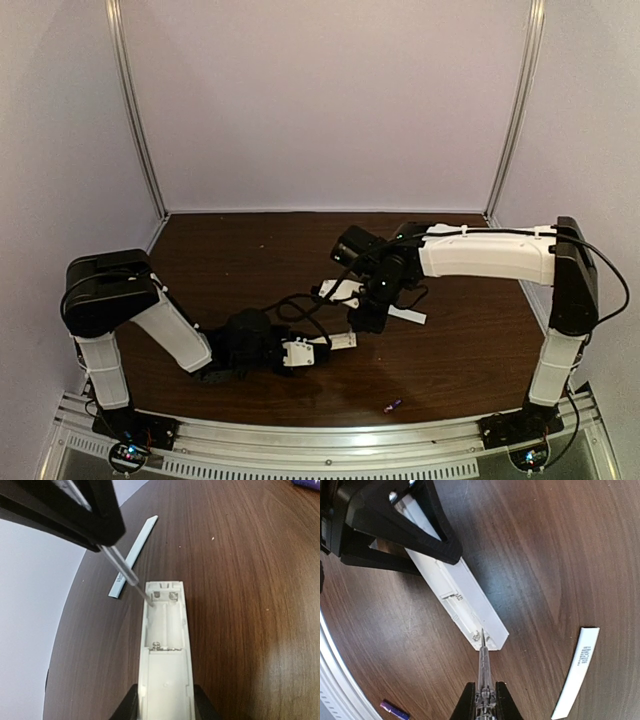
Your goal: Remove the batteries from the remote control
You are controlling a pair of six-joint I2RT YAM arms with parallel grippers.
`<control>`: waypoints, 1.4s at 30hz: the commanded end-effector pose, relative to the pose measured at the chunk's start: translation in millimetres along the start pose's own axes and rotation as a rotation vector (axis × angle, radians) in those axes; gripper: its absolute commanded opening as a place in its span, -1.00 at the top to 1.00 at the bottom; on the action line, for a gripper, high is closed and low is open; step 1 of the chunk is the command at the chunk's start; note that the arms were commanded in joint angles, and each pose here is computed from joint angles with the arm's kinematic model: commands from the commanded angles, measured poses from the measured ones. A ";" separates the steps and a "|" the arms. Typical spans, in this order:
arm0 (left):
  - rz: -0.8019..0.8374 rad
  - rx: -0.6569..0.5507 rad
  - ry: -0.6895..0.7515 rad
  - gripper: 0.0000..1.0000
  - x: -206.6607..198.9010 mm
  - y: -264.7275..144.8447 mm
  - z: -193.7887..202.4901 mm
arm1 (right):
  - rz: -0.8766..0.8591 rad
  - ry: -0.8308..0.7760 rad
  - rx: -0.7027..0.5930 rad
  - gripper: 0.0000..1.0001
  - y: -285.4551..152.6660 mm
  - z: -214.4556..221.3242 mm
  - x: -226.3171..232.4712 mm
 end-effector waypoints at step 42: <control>-0.591 0.086 -0.822 1.00 128.4 -11.9 23.2 | 0.507 0.745 -0.641 1.00 -105.5 59.3 -26.7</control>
Point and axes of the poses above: each gripper's point midway between its finger pads, its own y axis out along the fingers, its own x axis along the line the jaws close on, z = x × y, the point moved 7 cm from there along -y, back along the fingers, and after that the axes turned 14 degrees about -y, right-handed, at the moved point
